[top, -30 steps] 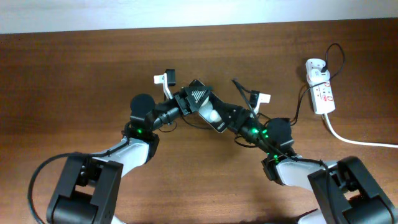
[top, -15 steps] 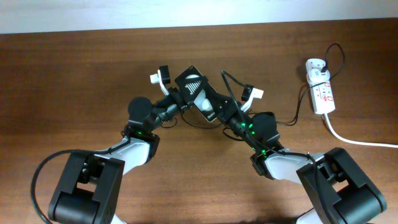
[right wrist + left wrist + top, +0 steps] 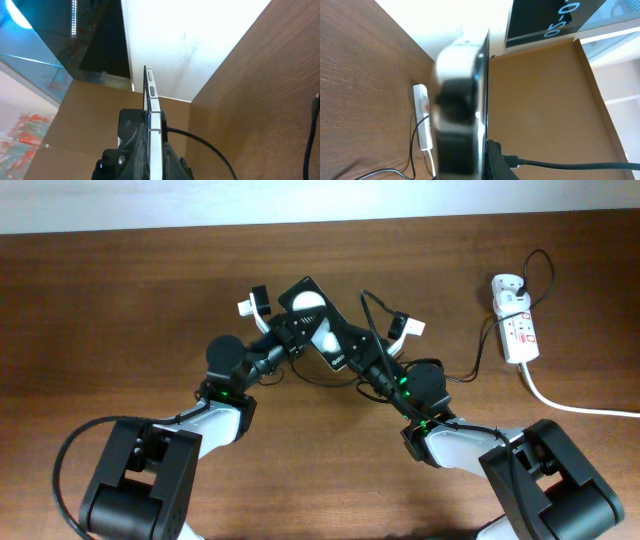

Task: Plug charger to phone and switch on socket
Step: 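Grasp the USB-C plug with the right gripper and lift it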

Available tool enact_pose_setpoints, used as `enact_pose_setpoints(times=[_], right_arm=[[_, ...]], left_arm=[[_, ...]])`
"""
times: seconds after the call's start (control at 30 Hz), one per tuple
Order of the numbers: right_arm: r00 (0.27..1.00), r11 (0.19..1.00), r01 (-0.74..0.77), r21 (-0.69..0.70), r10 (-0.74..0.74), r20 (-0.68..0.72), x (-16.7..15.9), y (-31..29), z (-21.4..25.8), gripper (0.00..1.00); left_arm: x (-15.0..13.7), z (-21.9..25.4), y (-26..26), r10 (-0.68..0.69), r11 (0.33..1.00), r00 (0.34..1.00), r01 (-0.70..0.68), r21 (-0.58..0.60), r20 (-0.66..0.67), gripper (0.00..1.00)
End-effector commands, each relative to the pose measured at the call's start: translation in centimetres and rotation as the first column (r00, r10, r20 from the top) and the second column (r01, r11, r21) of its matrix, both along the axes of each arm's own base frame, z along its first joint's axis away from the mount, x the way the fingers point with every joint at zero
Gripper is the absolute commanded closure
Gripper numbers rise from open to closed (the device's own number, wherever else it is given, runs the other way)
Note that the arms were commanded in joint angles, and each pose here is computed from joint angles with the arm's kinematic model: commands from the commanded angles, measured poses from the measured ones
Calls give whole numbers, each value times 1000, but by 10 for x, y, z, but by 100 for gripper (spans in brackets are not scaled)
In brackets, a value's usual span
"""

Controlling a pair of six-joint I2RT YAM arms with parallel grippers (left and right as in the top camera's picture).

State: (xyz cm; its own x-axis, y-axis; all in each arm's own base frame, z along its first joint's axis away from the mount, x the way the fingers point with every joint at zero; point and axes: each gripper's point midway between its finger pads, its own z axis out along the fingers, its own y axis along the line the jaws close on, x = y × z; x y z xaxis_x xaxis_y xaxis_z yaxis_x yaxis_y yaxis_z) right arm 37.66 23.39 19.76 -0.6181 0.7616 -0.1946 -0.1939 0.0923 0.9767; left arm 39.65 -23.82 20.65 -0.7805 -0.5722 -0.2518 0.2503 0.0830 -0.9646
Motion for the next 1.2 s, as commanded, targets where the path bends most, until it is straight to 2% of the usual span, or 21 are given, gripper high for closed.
enact_pose_setpoints(times=[0.0,0.07,0.1,0.17,0.23,0.27,0.33,0.37,0.4,0.5,0.53,0.6,0.67,0.7,0.8,0.97,1.17], right_arm=[[995,993,100,-70,-99,18,12,-14,-11,93],[995,994,94,-59,-91,39,12,-17,-5,61],[994,997,47,-63,-40,102,11,-21,6,39],[971,993,-62,-102,84,225,3,-36,24,35],[917,962,-201,-186,252,309,-14,-64,31,33],[899,941,-251,-226,313,306,-20,-77,27,28],[851,884,-369,-286,445,279,-40,-87,16,27],[823,851,-427,-307,506,258,-52,-89,10,18],[812,836,-452,-310,530,245,-58,-89,6,1],[810,818,-500,-285,558,180,-75,-93,-14,1],[819,823,-493,-282,548,169,-79,-96,-21,1],[849,844,-463,-270,510,138,-90,-105,-41,1],[887,871,-422,-251,454,85,-99,-116,-63,1],[915,892,-388,-233,404,22,-105,-122,-84,2],[933,909,-361,-210,349,-89,-111,-123,-113,1],[912,913,-374,-161,330,-243,-123,-123,-144,1],[915,916,-365,-166,320,-246,-121,-124,-145,1]], left_arm=[[-10,14,-8,-62,998,997,62,-9,44,99],[-10,14,-8,-62,998,997,62,-9,44,100],[-11,14,-9,-74,997,996,74,-7,44,100],[-12,13,-3,-98,995,994,98,-1,41,100],[-8,8,13,-102,995,995,102,-1,6,100],[-6,0,20,-106,994,994,106,3,-37,100],[-6,-21,26,-122,992,981,125,14,-150,100],[-11,-28,23,-152,987,971,157,15,-183,100],[-13,-26,21,-177,983,968,183,13,-178,100],[-14,-15,6,-303,952,940,306,-4,-159,100],[-14,-16,2,-344,938,920,346,-21,-188,100],[-14,-25,-8,-413,910,846,399,-111,-337,100],[-16,-26,-9,-427,904,802,392,-171,-417,100],[-19,-26,-10,-448,894,736,377,-242,-507,100],[-19,-26,-10,-458,889,655,330,-317,-602,100],[-29,-30,-11,-492,870,604,367,-330,-627,100],[-30,-31,-11,-496,868,591,370,-333,-637,100]])
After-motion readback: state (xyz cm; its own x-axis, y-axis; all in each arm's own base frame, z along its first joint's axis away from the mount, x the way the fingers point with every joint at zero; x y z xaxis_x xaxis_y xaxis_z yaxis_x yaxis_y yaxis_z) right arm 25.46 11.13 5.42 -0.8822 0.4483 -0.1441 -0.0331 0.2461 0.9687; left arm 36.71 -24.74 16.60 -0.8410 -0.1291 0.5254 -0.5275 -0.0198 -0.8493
